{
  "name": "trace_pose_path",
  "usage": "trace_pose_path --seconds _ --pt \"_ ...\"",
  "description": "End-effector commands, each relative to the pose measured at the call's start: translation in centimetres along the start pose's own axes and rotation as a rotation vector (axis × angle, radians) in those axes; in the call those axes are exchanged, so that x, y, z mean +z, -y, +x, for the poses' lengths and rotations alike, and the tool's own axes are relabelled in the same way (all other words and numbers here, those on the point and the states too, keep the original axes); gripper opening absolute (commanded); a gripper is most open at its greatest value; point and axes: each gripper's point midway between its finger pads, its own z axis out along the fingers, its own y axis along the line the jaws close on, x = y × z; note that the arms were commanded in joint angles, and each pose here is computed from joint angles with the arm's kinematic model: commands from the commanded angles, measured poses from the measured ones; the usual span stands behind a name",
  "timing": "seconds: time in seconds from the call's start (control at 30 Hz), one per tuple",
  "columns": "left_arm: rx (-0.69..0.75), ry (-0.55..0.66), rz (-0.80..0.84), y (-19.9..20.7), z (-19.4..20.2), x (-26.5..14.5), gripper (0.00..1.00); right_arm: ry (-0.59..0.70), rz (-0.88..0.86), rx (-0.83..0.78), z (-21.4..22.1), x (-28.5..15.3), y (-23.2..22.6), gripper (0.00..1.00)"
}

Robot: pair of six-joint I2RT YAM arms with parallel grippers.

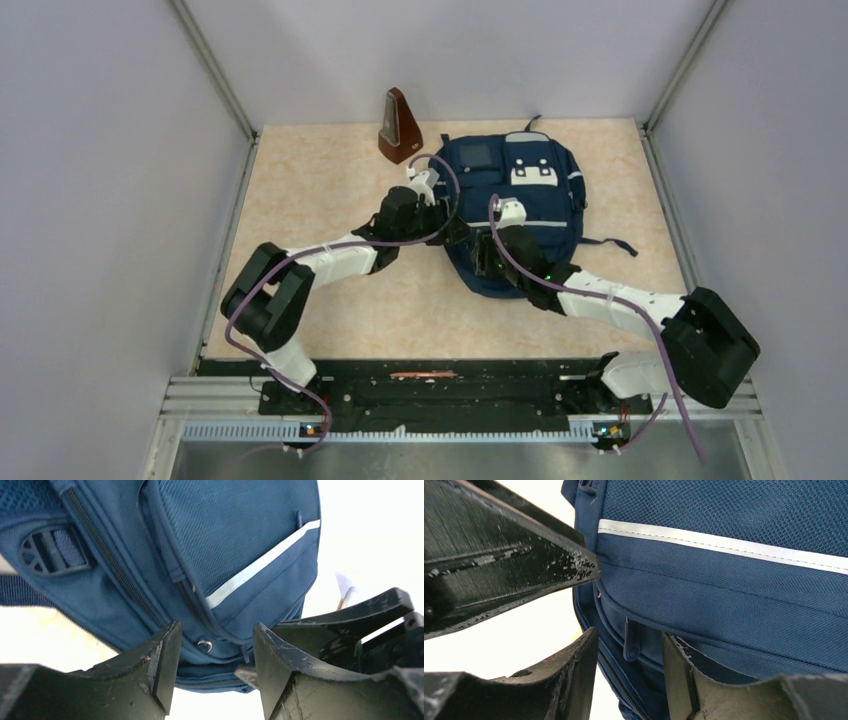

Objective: Pack the student bag
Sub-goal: Zip the student bag at the center of the board.

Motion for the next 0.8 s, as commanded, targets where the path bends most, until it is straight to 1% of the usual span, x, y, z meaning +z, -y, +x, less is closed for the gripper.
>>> trace_pose_path --seconds 0.0,0.17,0.27,0.33,0.4,0.47,0.53,0.6,0.63,0.77 --pt "0.034 0.071 0.079 2.0 -3.0 0.9 0.59 0.09 0.058 0.007 -2.8 0.7 -0.6 0.48" --pt "0.032 0.069 0.041 0.7 -3.0 2.0 0.58 0.087 0.117 -0.011 -2.5 1.3 0.3 0.43" --pt "0.025 0.06 0.046 0.5 -2.9 2.6 0.55 0.091 0.138 -0.029 -2.5 1.5 0.4 0.42" --pt "0.02 0.057 0.053 0.6 -2.9 3.0 0.51 0.089 0.163 -0.053 -2.5 1.4 0.6 0.39" --pt "0.019 0.054 0.059 0.6 -2.9 3.3 0.4 0.091 0.17 -0.055 -2.5 1.4 0.6 0.31" --pt "0.019 0.056 0.061 0.5 -2.9 3.4 0.23 0.094 0.171 -0.052 -2.6 1.3 0.7 0.15" --pt "0.02 0.063 0.056 0.5 -3.0 3.3 0.09 0.093 0.18 -0.055 -2.6 1.0 0.9 0.0" --pt "0.032 0.079 0.053 0.4 -3.1 3.0 0.01 0.101 0.197 -0.061 -2.7 0.6 1.3 0.0" --pt "0.035 0.085 0.049 0.4 -3.2 2.8 0.0 0.105 0.207 -0.064 -2.7 0.3 1.6 0.0" --pt "0.057 0.116 0.002 -0.3 -3.4 1.5 0.0 0.123 0.22 -0.06 -3.1 -1.3 2.5 0.0"
